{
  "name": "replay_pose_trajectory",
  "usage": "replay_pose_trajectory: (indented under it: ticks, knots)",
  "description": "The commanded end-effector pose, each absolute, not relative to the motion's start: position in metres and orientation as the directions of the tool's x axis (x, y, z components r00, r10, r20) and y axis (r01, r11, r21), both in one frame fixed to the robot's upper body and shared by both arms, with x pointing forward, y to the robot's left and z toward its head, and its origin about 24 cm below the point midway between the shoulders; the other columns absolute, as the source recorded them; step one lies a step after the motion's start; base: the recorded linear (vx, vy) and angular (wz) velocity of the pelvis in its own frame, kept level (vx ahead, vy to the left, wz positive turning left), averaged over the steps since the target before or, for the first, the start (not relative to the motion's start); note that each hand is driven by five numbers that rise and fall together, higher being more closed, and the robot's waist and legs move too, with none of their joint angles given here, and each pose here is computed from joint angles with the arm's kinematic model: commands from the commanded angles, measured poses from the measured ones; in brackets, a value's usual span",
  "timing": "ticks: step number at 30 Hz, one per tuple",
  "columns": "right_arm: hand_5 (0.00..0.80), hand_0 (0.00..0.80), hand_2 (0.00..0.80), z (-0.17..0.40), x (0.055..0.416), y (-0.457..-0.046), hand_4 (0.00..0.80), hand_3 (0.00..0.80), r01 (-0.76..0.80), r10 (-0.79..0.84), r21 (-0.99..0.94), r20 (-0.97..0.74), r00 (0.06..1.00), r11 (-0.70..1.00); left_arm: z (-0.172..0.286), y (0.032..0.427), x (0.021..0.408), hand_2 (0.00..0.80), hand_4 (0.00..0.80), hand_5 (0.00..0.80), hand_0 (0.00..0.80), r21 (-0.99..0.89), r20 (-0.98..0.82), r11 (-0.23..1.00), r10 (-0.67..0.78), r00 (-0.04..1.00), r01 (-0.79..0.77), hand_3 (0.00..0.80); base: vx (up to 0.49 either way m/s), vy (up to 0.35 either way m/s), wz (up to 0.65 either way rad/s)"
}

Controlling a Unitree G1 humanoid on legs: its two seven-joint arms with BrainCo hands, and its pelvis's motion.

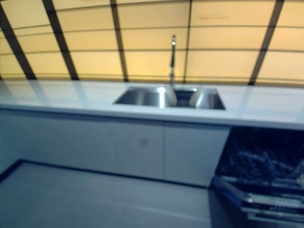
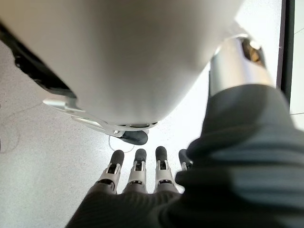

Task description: Take plates into dishwasher

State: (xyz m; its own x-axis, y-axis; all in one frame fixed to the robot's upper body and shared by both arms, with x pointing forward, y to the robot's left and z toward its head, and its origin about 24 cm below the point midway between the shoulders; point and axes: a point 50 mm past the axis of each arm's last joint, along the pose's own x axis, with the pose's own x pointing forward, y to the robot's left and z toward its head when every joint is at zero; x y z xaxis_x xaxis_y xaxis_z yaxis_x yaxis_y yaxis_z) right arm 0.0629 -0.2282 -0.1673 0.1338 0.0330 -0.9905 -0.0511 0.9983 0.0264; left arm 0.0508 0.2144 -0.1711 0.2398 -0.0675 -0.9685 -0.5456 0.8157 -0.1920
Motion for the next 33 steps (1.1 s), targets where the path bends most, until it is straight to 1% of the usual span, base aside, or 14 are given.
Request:
replay_pose_trajectory:
  ticks: [1,6,14,16,20,23,26,30,33]
  knots:
    - [0.0,0.0,0.0,-0.167,0.084,-0.212,0.0,0.0,-0.075,0.083,0.072,-0.984,0.156,0.995,-0.17,0.206,0.071,0.0,0.0,0.0,0.0,-0.256,-0.953,0.784,-0.108,0.282,-0.566,0.0,0.046,-0.012,-0.01]
    - [0.0,0.0,0.0,-0.168,0.08,-0.21,0.0,0.0,-0.111,0.095,0.081,-0.986,0.133,0.991,-0.17,0.209,0.07,0.0,0.0,0.0,0.0,-0.251,-0.954,0.783,-0.101,0.281,-0.569,0.0,0.008,-0.002,0.0]
    - [0.0,0.0,0.0,-0.166,0.09,-0.21,0.0,0.0,-0.128,0.091,0.071,-0.982,0.163,0.989,-0.169,0.209,0.077,0.0,0.0,0.0,0.0,-0.247,-0.952,0.794,-0.09,0.294,-0.556,0.0,-0.005,-0.019,0.0]
    - [0.0,0.0,0.0,-0.166,0.092,-0.209,0.0,0.0,-0.133,0.098,0.076,-0.981,0.168,0.988,-0.168,0.209,0.078,0.0,0.0,0.0,0.0,-0.24,-0.953,0.801,-0.088,0.289,-0.549,0.0,0.006,-0.054,0.0]
    - [0.0,0.0,0.0,-0.164,0.099,-0.208,0.0,0.0,-0.197,0.12,0.083,-0.976,0.181,0.977,-0.168,0.214,0.077,0.0,0.0,0.0,0.0,-0.21,-0.961,0.822,-0.073,0.268,-0.53,0.0,0.018,-0.076,0.03]
    - [0.0,0.0,0.0,-0.163,0.104,-0.211,0.0,0.0,-0.192,0.1,0.063,-0.976,0.191,0.979,-0.168,0.214,0.08,0.0,0.0,0.0,0.0,-0.194,-0.964,0.835,-0.065,0.258,-0.515,0.0,-0.003,-0.099,0.23]
    - [0.0,0.0,0.0,-0.161,0.106,-0.217,0.0,0.0,-0.193,0.088,0.052,-0.979,0.183,0.98,-0.168,0.215,0.08,0.0,0.0,0.0,0.0,-0.199,-0.961,0.81,-0.049,0.274,-0.551,0.0,0.034,-0.11,0.21]
    - [0.0,0.0,0.0,-0.162,0.099,-0.221,0.0,0.0,-0.19,0.066,0.038,-0.987,0.144,0.981,-0.169,0.211,0.078,0.0,0.0,0.0,0.0,-0.227,-0.955,0.772,-0.057,0.29,-0.594,0.0,0.218,-0.039,-0.19]
    - [0.0,0.0,0.0,-0.162,0.096,-0.225,0.0,0.0,-0.177,0.064,0.037,-0.987,0.149,0.984,-0.169,0.212,0.076,0.0,0.0,0.0,0.0,-0.23,-0.953,0.756,-0.048,0.3,-0.612,0.0,0.433,0.08,-0.37]
